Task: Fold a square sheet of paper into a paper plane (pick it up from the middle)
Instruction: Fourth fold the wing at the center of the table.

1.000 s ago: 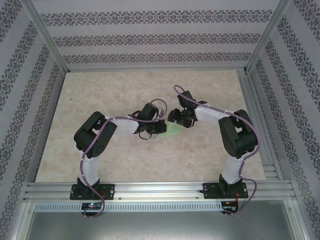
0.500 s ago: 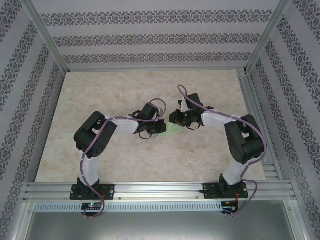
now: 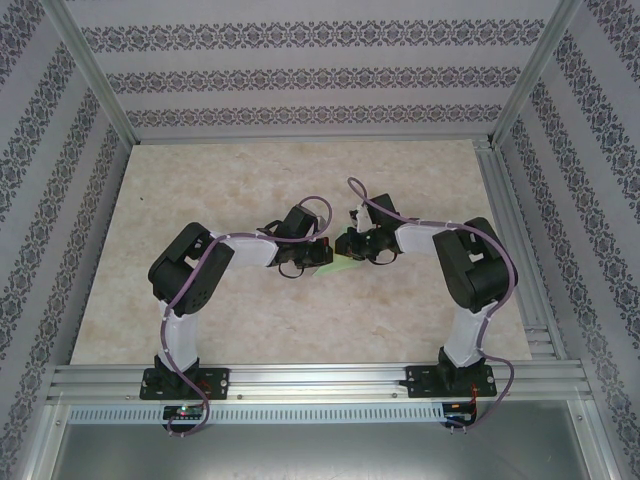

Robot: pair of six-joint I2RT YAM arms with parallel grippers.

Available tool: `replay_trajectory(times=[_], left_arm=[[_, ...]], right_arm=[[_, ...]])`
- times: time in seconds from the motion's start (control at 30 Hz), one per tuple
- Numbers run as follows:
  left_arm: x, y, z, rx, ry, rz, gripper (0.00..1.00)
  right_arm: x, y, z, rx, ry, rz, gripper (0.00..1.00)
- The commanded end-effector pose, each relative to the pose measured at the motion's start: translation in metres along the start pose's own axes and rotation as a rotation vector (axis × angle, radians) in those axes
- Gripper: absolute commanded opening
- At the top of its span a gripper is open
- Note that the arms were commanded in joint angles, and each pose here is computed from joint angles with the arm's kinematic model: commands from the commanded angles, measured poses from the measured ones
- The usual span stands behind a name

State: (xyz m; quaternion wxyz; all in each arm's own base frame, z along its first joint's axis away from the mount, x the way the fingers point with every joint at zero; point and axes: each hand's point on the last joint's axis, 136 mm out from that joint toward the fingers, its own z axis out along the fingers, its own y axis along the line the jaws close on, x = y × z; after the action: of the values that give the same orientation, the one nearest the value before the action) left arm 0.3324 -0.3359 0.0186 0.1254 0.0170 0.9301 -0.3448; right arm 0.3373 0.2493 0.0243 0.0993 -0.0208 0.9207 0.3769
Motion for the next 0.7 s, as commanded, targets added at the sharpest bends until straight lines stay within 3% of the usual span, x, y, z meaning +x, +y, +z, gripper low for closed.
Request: replay_trajectory(times=[0.0, 0.27, 0.67], left_arm=[[0.027, 0.071, 0.009, -0.221, 0.077, -0.111, 0.01], [0.023, 0.063, 0.008, -0.193, 0.078, -0.1, 0.01], [0.01, -0.002, -0.009, 0.054, 0.074, -0.029, 0.14]], right_arm=[[0.0, -0.001, 0.005, -0.026, 0.004, -0.04, 0.16], [0.003, -0.022, 0.012, 0.052, 0.026, -0.011, 0.13], [0.02, -0.054, 0.022, 0.209, 0.095, 0.04, 0.11]])
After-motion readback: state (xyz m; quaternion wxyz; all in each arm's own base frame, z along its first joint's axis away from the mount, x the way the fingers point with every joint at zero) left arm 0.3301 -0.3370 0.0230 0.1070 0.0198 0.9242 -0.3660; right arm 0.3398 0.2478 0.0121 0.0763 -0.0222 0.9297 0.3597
